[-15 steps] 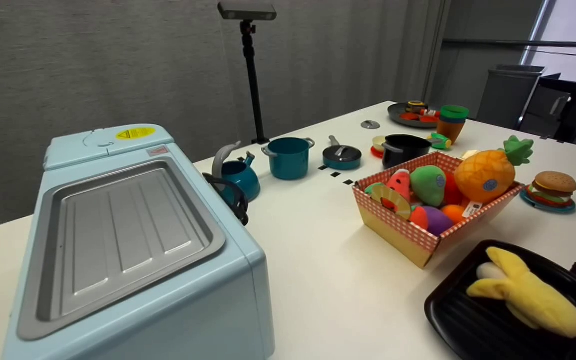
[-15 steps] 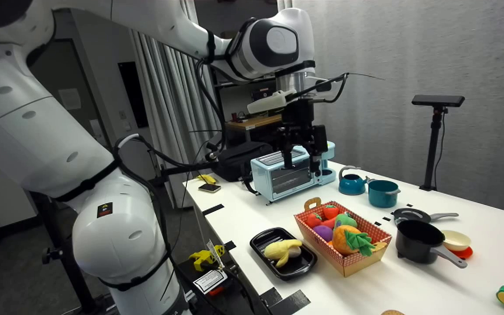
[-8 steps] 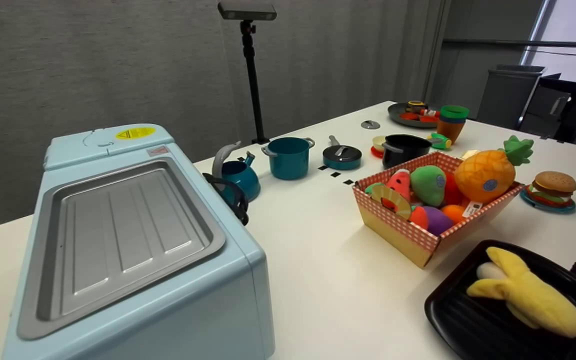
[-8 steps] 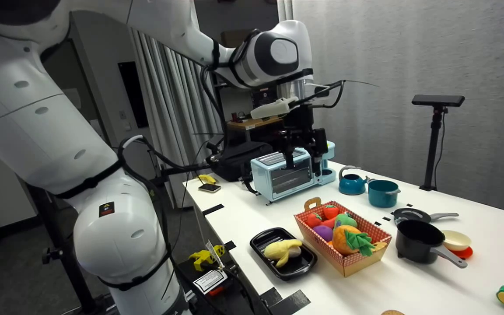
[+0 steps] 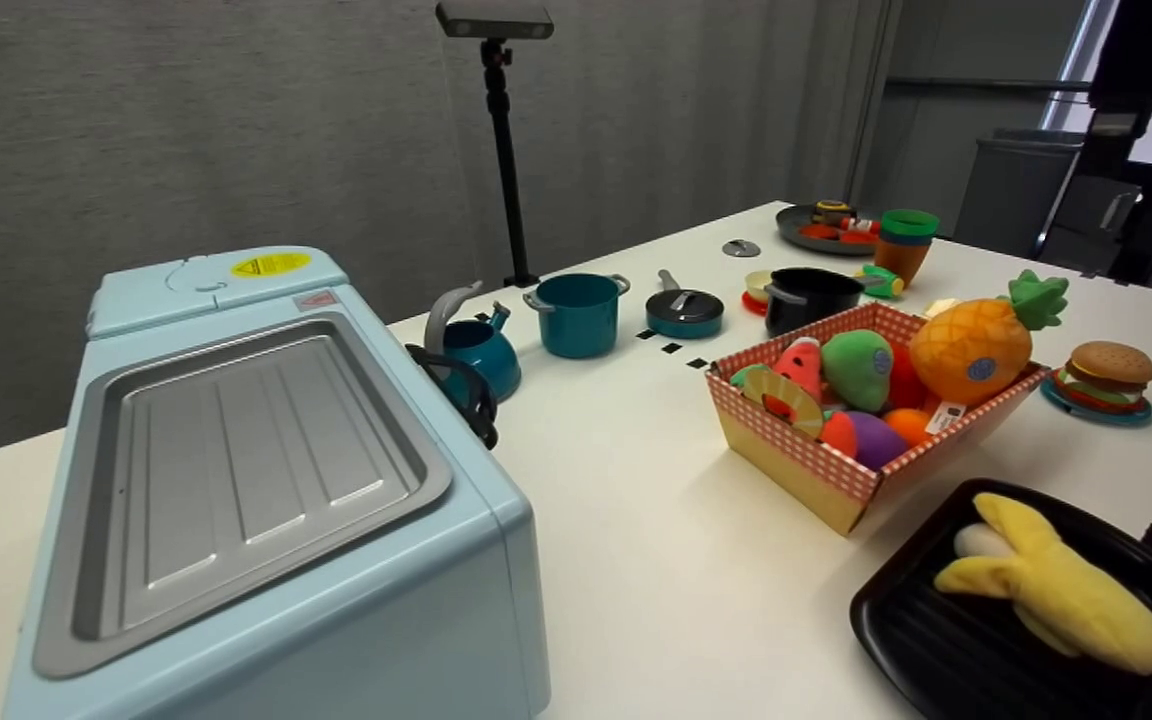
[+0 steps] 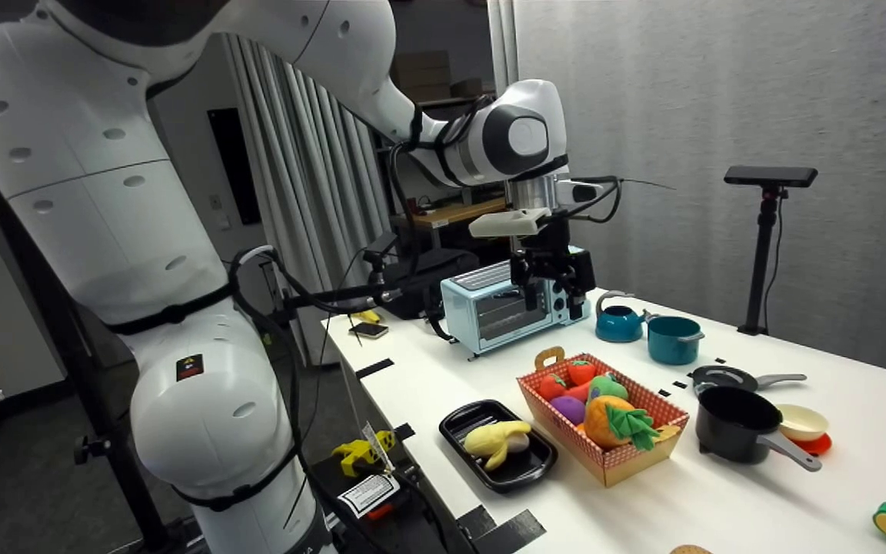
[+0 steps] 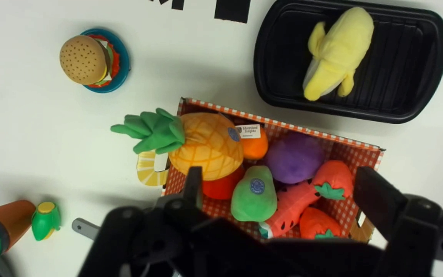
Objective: Take the pear and watermelon plush toys out of the box and place them on the black tray
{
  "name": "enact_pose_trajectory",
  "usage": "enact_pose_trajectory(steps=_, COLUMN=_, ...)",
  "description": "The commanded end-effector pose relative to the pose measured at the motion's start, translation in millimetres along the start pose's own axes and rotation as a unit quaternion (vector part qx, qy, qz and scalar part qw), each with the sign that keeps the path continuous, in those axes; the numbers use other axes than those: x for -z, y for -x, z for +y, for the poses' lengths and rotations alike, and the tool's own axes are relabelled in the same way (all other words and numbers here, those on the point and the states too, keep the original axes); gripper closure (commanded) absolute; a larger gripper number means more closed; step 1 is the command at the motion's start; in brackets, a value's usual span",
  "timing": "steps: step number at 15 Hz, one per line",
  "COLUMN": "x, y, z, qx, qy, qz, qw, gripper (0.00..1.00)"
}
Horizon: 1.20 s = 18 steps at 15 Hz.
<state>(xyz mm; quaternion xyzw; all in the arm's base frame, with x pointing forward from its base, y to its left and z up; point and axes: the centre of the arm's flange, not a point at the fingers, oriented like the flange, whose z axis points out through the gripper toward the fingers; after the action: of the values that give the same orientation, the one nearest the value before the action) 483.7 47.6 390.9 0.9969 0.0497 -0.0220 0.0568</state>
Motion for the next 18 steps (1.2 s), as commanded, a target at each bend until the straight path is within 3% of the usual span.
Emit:
enact_pose_trajectory(steps=1, x=0.5, y=0.1, z=0.1, qx=0.000, qy=0.000, qz=0.001, qw=1.0000, gripper=0.00)
enact_pose_trajectory(steps=11, x=4.7, y=-2.9, z=1.7, qx=-0.007, qy=-0.003, qz=0.001, qw=1.0000, gripper=0.00)
enact_pose_trajectory(steps=18, x=-30.2, y=-48.3, z=0.5, qx=0.002, qy=-0.018, qz=-0.020, qw=0.9996, gripper=0.00)
